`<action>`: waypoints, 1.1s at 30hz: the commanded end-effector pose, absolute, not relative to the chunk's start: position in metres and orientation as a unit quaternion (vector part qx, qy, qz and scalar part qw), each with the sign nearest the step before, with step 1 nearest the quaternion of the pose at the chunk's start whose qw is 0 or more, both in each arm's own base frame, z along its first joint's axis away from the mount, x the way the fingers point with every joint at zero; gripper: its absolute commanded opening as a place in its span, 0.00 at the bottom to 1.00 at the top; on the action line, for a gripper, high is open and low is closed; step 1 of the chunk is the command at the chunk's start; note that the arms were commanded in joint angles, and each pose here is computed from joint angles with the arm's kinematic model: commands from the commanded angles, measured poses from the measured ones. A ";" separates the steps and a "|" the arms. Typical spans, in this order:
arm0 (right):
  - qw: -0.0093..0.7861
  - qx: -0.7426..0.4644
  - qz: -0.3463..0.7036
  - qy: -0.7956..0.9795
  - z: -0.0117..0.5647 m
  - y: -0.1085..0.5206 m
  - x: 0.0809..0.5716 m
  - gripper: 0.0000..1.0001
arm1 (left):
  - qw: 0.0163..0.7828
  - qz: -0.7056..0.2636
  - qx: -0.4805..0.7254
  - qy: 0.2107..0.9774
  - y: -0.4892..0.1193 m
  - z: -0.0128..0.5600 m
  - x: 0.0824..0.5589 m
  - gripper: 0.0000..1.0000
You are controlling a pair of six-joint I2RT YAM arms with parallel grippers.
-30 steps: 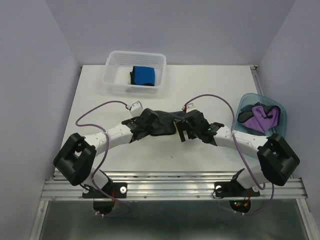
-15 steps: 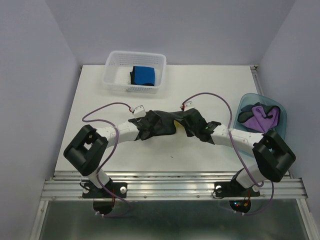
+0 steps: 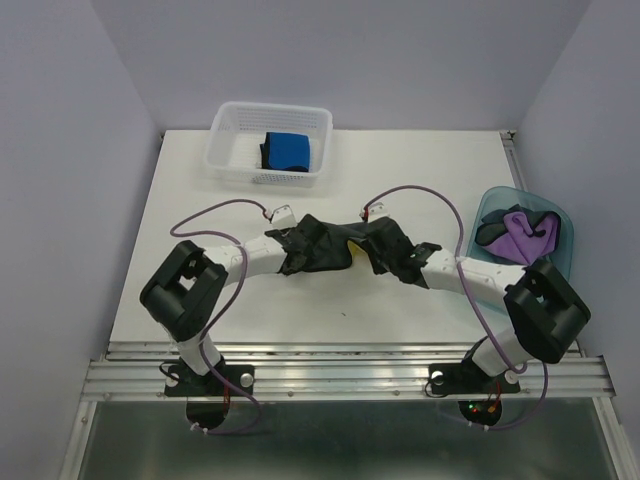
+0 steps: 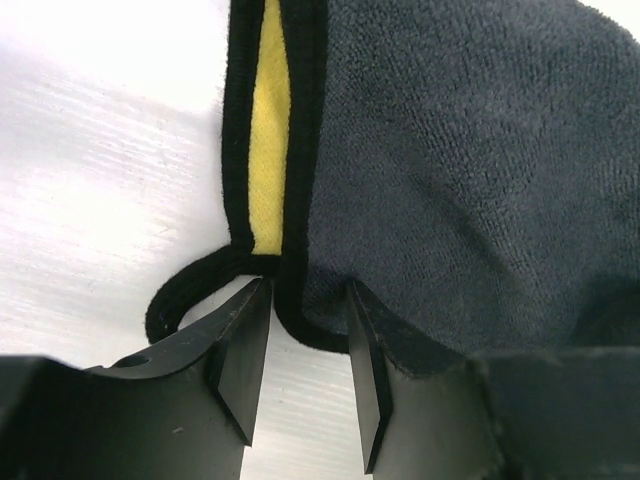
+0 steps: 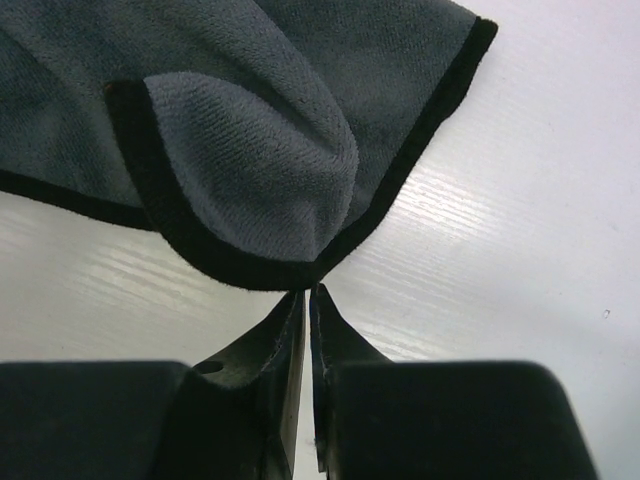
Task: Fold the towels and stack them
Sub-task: Flatten out the crumpled towel
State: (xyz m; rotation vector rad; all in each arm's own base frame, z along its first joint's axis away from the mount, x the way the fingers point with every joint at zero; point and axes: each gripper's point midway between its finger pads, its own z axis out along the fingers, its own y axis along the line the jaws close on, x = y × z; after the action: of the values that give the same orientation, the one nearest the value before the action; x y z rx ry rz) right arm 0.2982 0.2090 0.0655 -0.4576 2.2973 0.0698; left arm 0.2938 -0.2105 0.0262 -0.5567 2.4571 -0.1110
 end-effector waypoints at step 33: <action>0.418 -0.225 0.358 0.804 0.216 0.255 0.193 0.08 | 0.488 -0.401 -0.138 0.763 -0.189 0.252 0.219 0.00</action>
State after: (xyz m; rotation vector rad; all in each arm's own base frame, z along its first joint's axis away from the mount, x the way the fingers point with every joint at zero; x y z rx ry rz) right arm 0.1936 0.2407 0.2542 -0.5740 1.8754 0.8574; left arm 0.2272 -0.1831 0.2546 -0.3757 1.8638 -0.9123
